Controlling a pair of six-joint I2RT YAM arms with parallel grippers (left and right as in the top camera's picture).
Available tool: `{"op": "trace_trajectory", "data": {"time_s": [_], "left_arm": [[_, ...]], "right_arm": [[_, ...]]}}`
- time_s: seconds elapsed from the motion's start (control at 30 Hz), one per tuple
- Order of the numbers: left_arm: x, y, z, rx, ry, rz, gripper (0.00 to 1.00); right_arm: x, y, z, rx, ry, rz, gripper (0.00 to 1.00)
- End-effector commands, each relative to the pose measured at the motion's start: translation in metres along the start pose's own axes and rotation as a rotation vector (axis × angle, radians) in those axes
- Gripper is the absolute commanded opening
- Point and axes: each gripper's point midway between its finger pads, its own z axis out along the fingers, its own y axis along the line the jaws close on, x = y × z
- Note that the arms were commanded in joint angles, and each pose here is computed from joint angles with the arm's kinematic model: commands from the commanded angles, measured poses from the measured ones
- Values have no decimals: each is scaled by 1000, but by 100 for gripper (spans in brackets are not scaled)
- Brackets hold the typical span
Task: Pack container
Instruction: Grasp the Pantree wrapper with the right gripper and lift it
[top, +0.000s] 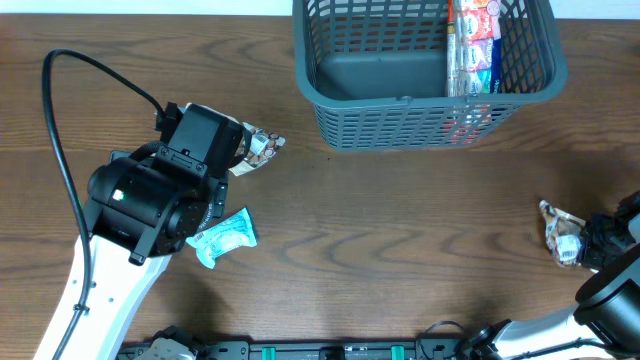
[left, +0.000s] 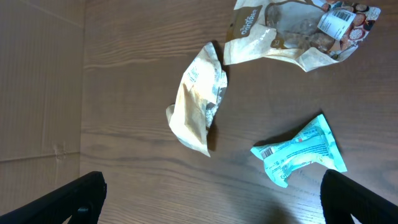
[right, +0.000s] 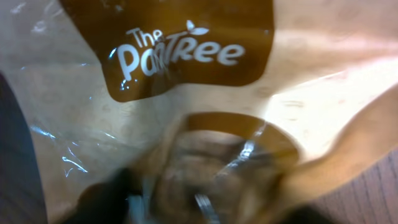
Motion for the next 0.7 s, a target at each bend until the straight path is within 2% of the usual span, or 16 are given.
{"op": "trace_trajectory", "data": {"time_s": [0.0,0.03,0.13,0.2,0.3,0.43,0.5,0.57,0.67], "left_arm": [[-1,5,-2,-11,-9,1,99],[-1,5,-2,-11,-9,1,99],[-1,5,-2,-11,-9,1,99],[-1,5,-2,-11,-9,1,99],[-1,5,-2,-11,-9,1,99],[-1,5,-2,-11,-9,1,99],[-1,5,-2,-11,-9,1,98],[-1,5,-2,-11,-9,1,99],[-1,5,-2,-11,-9,1,99]], "right_arm": [[14,-3,10,16,61,0,14],[17,-2,10,9,76,0,9],[28,5,9,-26,141,2,8],[37,10,7,-54,192,3,2],[48,21,3,-115,263,-1,1],[60,56,-14,-303,360,-57,1],[63,86,-35,-479,386,-145,1],[60,106,-57,-612,368,-222,1],[49,120,-92,-711,318,-260,1]]}}
